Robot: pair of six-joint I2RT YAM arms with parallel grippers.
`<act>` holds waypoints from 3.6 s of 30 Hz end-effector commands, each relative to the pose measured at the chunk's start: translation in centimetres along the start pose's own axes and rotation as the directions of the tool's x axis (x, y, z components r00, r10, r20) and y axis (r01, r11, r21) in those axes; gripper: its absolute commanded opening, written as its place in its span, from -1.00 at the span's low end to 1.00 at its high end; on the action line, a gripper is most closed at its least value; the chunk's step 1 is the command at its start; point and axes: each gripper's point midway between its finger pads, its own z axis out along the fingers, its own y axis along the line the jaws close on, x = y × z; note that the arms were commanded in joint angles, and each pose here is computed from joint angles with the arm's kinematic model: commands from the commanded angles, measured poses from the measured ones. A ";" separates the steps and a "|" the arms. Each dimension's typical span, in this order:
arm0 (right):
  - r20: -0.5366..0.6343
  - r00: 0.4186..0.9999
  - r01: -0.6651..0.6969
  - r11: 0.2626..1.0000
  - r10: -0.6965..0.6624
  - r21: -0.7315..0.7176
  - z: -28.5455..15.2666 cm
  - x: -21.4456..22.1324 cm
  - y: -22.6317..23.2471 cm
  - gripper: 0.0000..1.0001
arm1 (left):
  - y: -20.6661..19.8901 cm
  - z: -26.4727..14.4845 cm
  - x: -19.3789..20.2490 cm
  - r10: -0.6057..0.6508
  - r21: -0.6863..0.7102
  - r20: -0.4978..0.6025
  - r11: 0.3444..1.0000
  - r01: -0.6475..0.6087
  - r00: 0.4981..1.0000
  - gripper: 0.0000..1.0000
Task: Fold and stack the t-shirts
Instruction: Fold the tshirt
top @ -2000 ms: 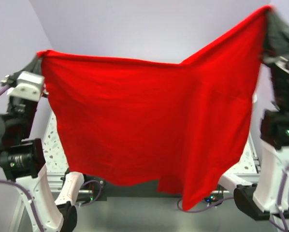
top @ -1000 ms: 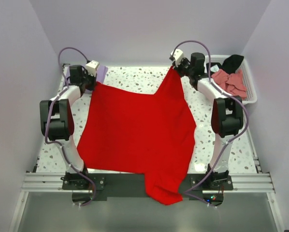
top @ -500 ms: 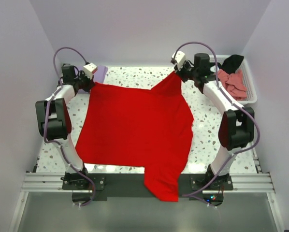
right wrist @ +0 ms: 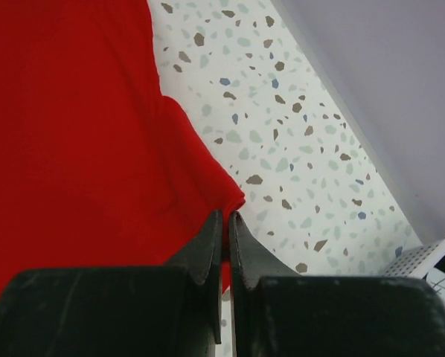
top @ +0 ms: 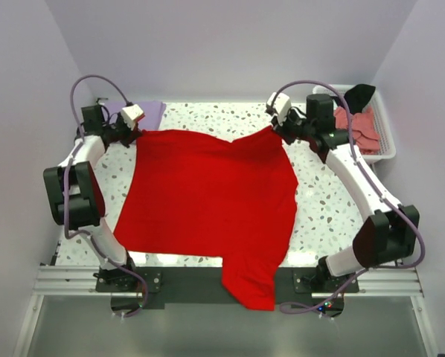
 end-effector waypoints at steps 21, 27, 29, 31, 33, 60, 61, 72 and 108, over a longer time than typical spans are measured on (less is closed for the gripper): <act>-0.090 0.995 0.012 0.921 -0.051 -0.389 -7.9 4.1 16.7 0.58 | -6.2 -6.9 7.9 0.362 0.295 -0.052 0.896 -0.332 0.931 -0.22; -0.210 0.976 -0.106 0.968 0.057 -0.229 -5.7 4.6 12.5 0.45 | -5.0 -8.0 5.5 0.326 0.254 -0.013 0.916 -0.312 0.945 -0.11; -0.228 0.965 -0.175 0.962 0.125 -0.212 -4.6 4.4 11.5 0.26 | -4.7 -7.6 4.5 0.303 0.229 0.006 0.927 -0.297 0.953 -0.11; -0.266 0.948 -0.229 0.954 0.174 -0.191 -2.6 4.9 10.7 0.11 | -4.8 -7.2 4.1 0.230 0.215 -0.023 0.952 -0.220 0.973 -0.11; -0.321 0.923 -0.272 0.951 0.214 -0.147 -1.4 5.9 10.0 0.03 | -5.0 -6.1 3.7 0.177 0.204 -0.051 0.965 -0.163 0.983 -0.11; -0.666 0.664 -0.550 0.826 0.339 -0.128 -1.1 11.5 11.3 -0.02 | -10.3 -7.2 9.5 0.219 0.395 -0.347 0.916 -0.069 0.912 -0.35; -0.665 0.668 -0.551 0.823 0.333 -0.141 -1.7 11.3 11.6 -0.02 | -10.3 -7.3 9.5 0.220 0.396 -0.347 0.916 -0.071 0.912 -0.34; -0.716 0.625 -0.591 0.787 0.310 -0.175 -0.4 12.7 15.0 -0.02 | -11.2 -7.1 6.4 0.172 0.357 -0.221 0.930 -0.084 0.960 -0.07; -0.788 0.573 -0.528 0.837 0.224 -0.146 1.8 17.1 17.1 -0.25 | -12.5 -6.0 6.5 0.189 0.370 -0.209 0.923 -0.101 0.959 -0.03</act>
